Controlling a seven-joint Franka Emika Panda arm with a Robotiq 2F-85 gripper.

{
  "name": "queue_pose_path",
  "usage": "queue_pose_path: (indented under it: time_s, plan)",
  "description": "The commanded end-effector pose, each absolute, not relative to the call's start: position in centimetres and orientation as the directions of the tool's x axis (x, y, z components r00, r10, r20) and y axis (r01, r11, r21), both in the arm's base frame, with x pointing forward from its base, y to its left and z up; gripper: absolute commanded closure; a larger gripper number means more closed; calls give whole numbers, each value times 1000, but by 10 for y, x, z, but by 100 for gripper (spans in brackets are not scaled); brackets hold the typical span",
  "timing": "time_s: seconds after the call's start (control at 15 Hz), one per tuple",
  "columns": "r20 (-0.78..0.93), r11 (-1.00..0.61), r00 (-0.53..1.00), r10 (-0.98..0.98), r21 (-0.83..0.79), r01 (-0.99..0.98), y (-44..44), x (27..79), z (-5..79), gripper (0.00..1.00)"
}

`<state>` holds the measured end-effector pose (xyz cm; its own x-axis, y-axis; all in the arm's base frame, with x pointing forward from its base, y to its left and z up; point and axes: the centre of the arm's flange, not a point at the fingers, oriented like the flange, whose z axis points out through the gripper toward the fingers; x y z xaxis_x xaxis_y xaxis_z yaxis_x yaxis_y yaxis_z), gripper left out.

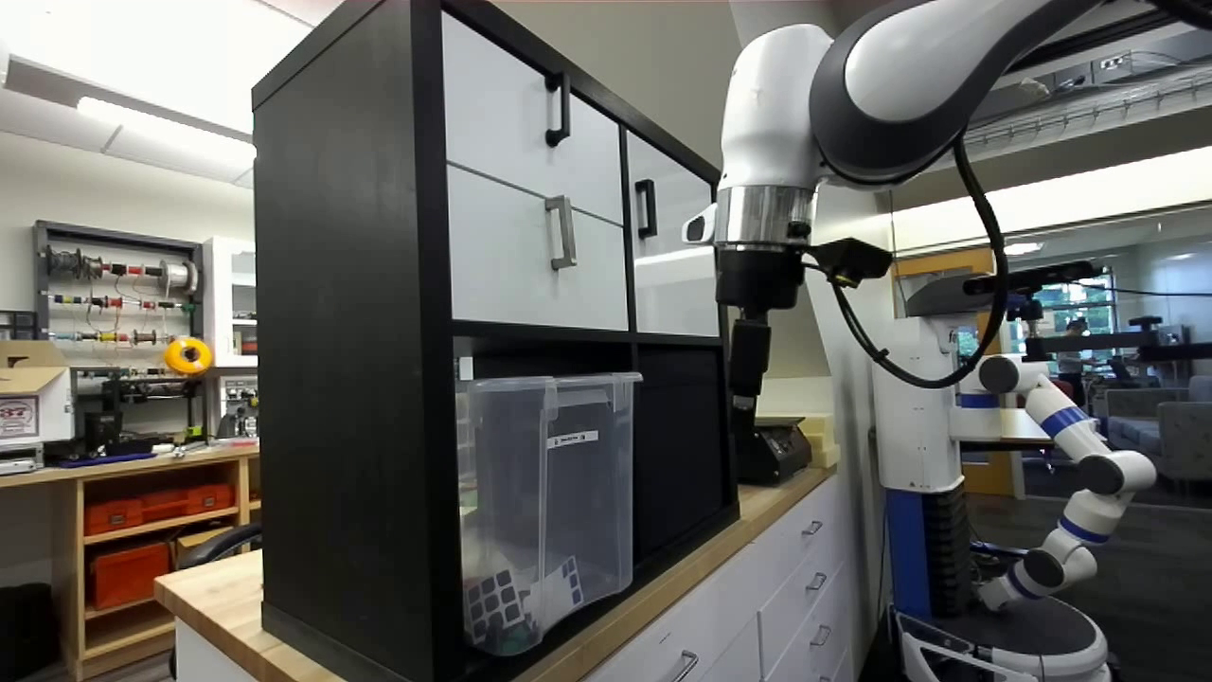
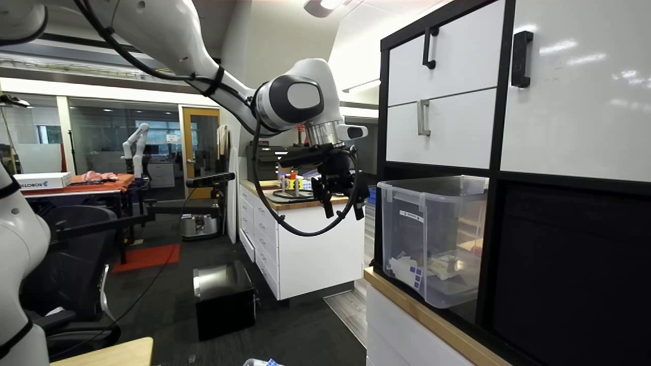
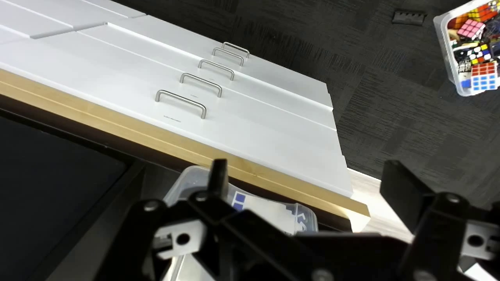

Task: Pull the colourless bucket forward

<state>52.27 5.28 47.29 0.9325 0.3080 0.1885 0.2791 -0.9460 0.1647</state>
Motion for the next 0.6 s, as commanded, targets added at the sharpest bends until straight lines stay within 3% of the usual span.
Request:
queue_pose_path:
  time_s: [0.0, 0.53]
  plan:
    - [230, -933, 908, 350, 172, 316, 61, 544, 475, 0]
    - [257, -851, 813, 522, 227, 474, 69, 583, 477, 0]
